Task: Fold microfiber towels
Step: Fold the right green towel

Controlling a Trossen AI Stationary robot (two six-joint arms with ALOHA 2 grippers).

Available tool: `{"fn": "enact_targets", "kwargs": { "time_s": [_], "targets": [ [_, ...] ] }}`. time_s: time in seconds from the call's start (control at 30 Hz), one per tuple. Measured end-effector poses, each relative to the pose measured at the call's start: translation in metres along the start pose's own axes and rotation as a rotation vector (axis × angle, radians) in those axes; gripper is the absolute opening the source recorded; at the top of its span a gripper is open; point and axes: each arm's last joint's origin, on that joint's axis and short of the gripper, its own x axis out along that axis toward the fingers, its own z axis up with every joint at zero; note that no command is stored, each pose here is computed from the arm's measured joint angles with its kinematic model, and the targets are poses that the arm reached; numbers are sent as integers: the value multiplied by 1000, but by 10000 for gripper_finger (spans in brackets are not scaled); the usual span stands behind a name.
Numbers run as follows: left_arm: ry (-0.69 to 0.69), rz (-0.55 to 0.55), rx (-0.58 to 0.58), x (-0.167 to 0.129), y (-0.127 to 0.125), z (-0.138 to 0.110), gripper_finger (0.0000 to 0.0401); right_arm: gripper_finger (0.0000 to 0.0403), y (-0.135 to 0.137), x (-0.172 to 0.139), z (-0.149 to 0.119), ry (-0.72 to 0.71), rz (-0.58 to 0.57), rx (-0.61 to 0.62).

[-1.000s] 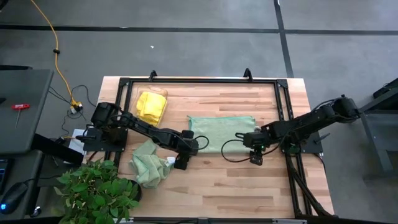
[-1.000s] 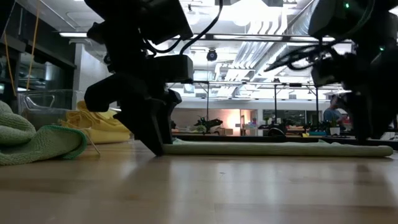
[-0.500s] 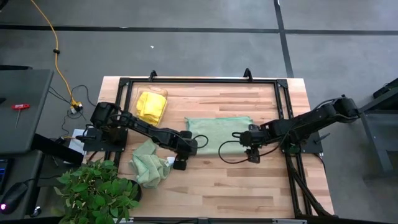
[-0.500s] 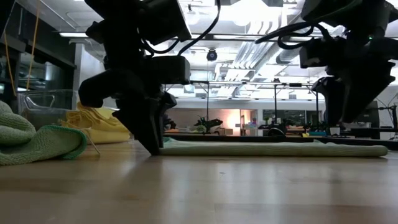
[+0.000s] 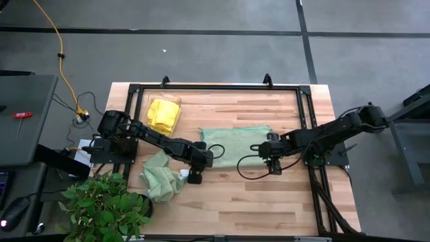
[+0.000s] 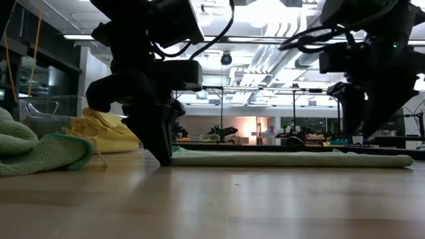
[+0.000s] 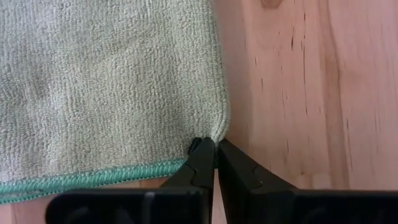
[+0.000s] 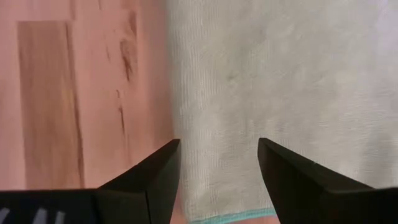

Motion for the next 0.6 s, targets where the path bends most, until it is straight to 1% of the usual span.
{"fn": "enact_targets", "kwargs": {
  "time_s": [0.17, 0.23, 0.37, 0.6],
  "targets": [
    [0, 0, -18, 0, 0, 0, 3, 206, 8, 11, -4, 95, 93, -14],
    [0, 0, -20, 0, 0, 0, 2, 206, 12, 17, -7, 152, 82, -47],
    [2, 0, -20, 0, 0, 0, 2, 206, 17, 30, -14, 248, 22, -81],
    [6, -24, -22, 0, 0, 0, 1, 206, 19, 40, -15, 297, -2, -63]
  ]
}}
